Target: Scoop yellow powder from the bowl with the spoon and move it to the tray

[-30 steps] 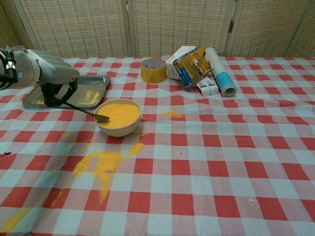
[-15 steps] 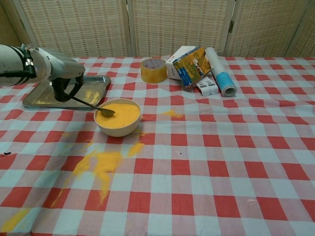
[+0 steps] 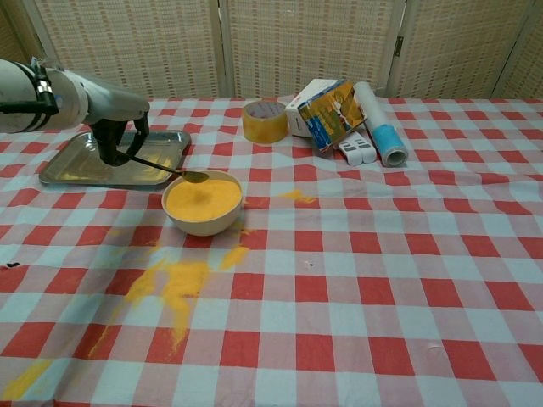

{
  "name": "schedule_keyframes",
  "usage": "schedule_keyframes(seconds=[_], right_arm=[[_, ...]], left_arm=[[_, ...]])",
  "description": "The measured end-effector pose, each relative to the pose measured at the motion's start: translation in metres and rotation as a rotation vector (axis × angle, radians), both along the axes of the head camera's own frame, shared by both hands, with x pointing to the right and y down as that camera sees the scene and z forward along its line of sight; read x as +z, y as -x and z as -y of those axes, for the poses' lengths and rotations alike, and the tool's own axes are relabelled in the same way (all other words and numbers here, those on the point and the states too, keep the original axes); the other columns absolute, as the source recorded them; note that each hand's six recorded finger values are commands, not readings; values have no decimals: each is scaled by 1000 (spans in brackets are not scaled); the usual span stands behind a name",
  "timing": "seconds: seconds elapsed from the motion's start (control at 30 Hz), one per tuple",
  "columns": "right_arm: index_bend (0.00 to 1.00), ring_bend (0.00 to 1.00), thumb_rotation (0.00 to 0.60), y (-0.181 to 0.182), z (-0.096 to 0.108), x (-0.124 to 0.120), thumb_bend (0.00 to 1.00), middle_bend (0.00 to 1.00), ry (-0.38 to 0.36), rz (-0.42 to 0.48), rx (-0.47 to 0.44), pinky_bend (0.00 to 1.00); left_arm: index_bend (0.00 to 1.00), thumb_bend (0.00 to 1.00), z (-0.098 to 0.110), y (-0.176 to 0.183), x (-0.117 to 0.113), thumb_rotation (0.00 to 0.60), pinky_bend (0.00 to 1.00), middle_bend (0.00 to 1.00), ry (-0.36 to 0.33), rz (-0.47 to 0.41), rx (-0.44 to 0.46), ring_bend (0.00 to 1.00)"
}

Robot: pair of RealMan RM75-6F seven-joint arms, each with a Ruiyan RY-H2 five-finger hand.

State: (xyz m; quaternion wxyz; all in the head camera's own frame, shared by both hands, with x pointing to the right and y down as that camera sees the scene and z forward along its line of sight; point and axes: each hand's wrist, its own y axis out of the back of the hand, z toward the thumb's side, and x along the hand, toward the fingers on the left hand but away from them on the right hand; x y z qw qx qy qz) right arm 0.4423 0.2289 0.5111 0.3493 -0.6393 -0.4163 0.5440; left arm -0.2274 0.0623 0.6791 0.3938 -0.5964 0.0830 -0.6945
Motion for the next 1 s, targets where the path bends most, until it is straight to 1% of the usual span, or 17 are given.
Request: schedule_keyframes(seconds=[0.13, 0.27, 0.5, 0.7, 1.0], right_arm=[[0, 0, 600, 2, -1, -1, 36, 0, -2, 6, -9, 0], [0, 0, 600, 3, -2, -3, 36, 0, -4, 14, -16, 0], [0, 0, 600, 4, -3, -7, 36, 0, -12, 29, -23, 0], [0, 0, 600, 4, -4, -9, 36, 0, -18, 33, -26, 0], [0, 0, 600, 4, -4, -7, 36, 0, -15, 26, -25, 0]], left_arm=[[969, 651, -10, -2, -4, 600, 1000, 1000, 16, -10, 11, 1000], [969, 652, -22, -5, -7, 600, 1000, 1000, 30, -4, 44, 1000], [968, 652, -35, -15, -13, 600, 1000, 1000, 34, 0, 89, 1000], [969, 651, -38, -13, -10, 600, 1000, 1000, 41, 24, 91, 1000], [968, 652, -31, -8, 8, 600, 1000, 1000, 56, 44, 78, 1000]])
